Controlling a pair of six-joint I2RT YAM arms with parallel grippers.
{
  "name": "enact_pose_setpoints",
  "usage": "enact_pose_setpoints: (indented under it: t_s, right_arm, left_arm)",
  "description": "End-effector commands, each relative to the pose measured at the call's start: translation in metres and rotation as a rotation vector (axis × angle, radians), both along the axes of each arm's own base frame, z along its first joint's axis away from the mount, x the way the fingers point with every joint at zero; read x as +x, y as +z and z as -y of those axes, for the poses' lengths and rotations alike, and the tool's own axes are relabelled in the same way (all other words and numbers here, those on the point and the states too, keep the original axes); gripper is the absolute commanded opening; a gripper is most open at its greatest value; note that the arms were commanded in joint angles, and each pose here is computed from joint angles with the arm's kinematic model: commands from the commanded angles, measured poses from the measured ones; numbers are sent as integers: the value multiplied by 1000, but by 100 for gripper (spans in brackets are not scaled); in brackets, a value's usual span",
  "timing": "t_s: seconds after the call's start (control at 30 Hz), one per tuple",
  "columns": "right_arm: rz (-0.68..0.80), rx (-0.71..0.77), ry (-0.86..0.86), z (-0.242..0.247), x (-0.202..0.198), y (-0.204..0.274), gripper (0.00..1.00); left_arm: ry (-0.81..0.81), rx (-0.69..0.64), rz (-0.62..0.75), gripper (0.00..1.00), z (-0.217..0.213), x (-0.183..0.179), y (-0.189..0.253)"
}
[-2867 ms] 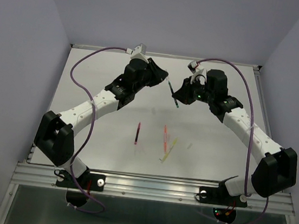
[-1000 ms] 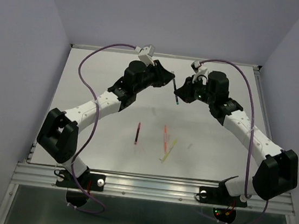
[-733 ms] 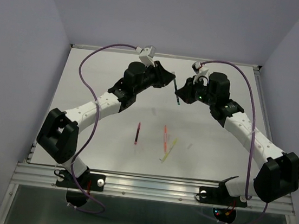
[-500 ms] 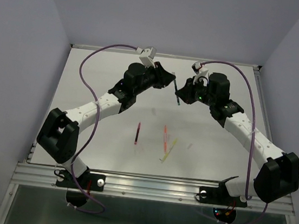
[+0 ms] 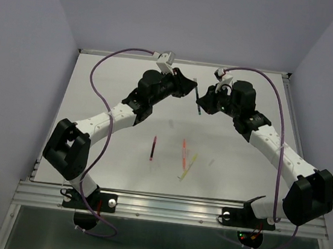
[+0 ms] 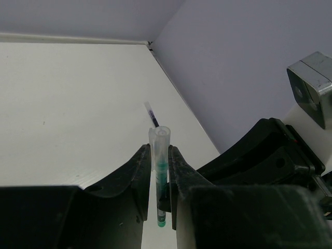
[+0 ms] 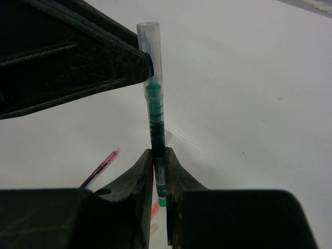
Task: Insert the pens into the pen caps
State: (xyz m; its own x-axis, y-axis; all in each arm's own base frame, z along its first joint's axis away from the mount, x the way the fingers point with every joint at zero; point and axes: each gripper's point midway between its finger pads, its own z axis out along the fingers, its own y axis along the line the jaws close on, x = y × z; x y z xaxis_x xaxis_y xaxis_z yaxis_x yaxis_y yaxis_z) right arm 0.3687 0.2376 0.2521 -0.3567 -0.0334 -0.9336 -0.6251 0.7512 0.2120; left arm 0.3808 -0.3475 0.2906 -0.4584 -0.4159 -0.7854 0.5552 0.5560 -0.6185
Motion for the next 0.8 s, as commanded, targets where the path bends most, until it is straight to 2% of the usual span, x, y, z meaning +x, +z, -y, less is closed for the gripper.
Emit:
enact_pose_setpoints:
  t_s: [0.0, 0.43, 0.57, 0.6, 0.63, 0.67, 0.77]
  right_arm:
    - [491, 225, -59, 4, 15, 157, 1]
    - [579, 274, -72, 12, 2, 197, 1]
    - [557, 244, -59, 11, 1, 188, 1]
    - [553, 227, -57, 11, 1, 183, 1]
    - [527, 218, -60, 11, 1, 174, 1]
    - [516, 213, -60, 11, 1, 169, 1]
    - [486, 198, -81, 14, 4, 158, 1]
  left_arm:
    - [-228, 145, -198, 0, 23, -59, -75]
    - [-211, 158, -204, 0, 27, -67, -78]
    - [-152, 161, -212, 0, 24, -58, -66]
    - [-144, 154, -204, 2, 23, -57, -60]
    - [-127, 139, -185, 16, 22, -54, -49]
    - [-121, 128, -180, 23, 21, -53, -43]
    - [-122, 89, -124, 36, 21, -53, -15]
